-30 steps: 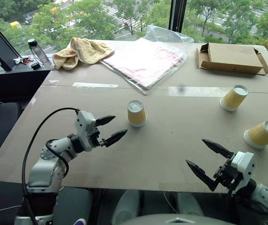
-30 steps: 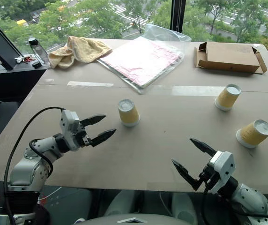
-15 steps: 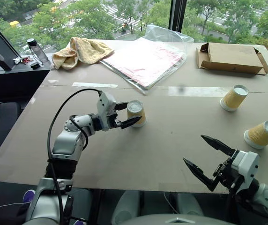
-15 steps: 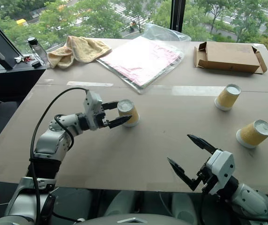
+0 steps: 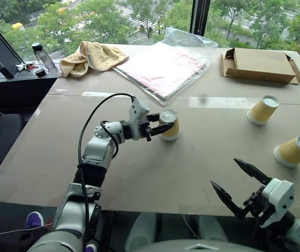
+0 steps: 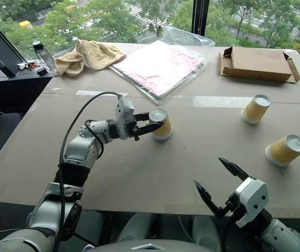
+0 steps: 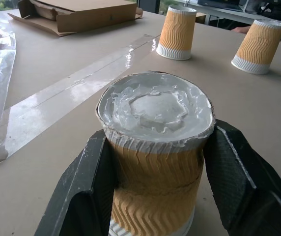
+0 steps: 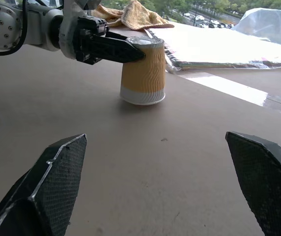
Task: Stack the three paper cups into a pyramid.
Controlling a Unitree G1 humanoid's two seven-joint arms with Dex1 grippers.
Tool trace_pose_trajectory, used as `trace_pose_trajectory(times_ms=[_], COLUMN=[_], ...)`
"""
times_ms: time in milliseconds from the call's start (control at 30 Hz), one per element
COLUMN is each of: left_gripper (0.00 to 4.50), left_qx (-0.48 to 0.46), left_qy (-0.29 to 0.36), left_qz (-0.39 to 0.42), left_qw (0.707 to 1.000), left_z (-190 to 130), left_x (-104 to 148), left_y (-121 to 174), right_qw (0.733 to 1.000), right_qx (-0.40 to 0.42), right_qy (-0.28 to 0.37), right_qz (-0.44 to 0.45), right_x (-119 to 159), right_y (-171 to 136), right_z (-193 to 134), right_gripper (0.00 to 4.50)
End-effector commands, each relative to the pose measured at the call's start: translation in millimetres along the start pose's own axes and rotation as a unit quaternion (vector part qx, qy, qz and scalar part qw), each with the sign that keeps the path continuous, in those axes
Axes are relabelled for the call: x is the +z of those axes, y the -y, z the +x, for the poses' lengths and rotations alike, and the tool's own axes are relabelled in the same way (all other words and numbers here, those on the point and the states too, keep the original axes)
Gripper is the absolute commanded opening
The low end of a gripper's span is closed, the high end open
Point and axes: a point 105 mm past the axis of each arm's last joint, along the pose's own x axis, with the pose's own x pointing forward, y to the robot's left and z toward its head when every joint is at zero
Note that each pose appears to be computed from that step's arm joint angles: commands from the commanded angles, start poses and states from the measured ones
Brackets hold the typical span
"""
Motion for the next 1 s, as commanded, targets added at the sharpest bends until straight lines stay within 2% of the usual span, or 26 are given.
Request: trace_pose_trajectory(times_ms=[33,200,300,367,400,567,667,800,867,1000], left_gripper=[2.04,2.04,3.69,4.34,4.43,4.43,4.43,4.43,4.43,4.43], left_qx=[-0.011,-0.019,-0.039,-0.029,-0.024,-0.037,-0.059,-0.146,-0.196,-0.223], left_qy=[0.009,-0.002,0.007,0.026,0.036,0.067,0.08,0.064,0.05,0.05], left_qz=[0.025,0.03,0.027,0.03,0.024,-0.007,-0.028,-0.03,-0.035,-0.047], left_qw=[1.0,0.999,0.999,0.999,0.999,0.997,0.995,0.987,0.979,0.972], left_z=[12,23,25,22,19,-10,-30,-48,-54,-56], left_x=[8,-2,-3,4,8,26,38,43,41,46], left_y=[1,2,7,3,1,4,15,54,77,97], right_qw=[0.999,0.998,0.997,0.995,0.993,0.973,0.948,0.914,0.906,0.885], right_qx=[-0.018,-0.043,-0.068,-0.097,-0.116,-0.227,-0.309,-0.395,-0.41,-0.452], right_qy=[0.014,0.01,0.008,0.002,0.003,-0.022,-0.068,-0.087,-0.097,-0.112], right_qz=[-0.031,-0.035,-0.035,-0.031,-0.032,-0.041,-0.048,-0.036,-0.036,-0.02], right_x=[12,13,14,13,14,16,10,4,2,-5], right_y=[3,6,9,14,18,47,79,126,140,168], right_z=[-4,-7,-9,-10,-10,-20,-32,-48,-49,-51], right_gripper=[4.5,4.5,4.5,4.5,4.5,4.5,4.5,4.5,4.5,4.5])
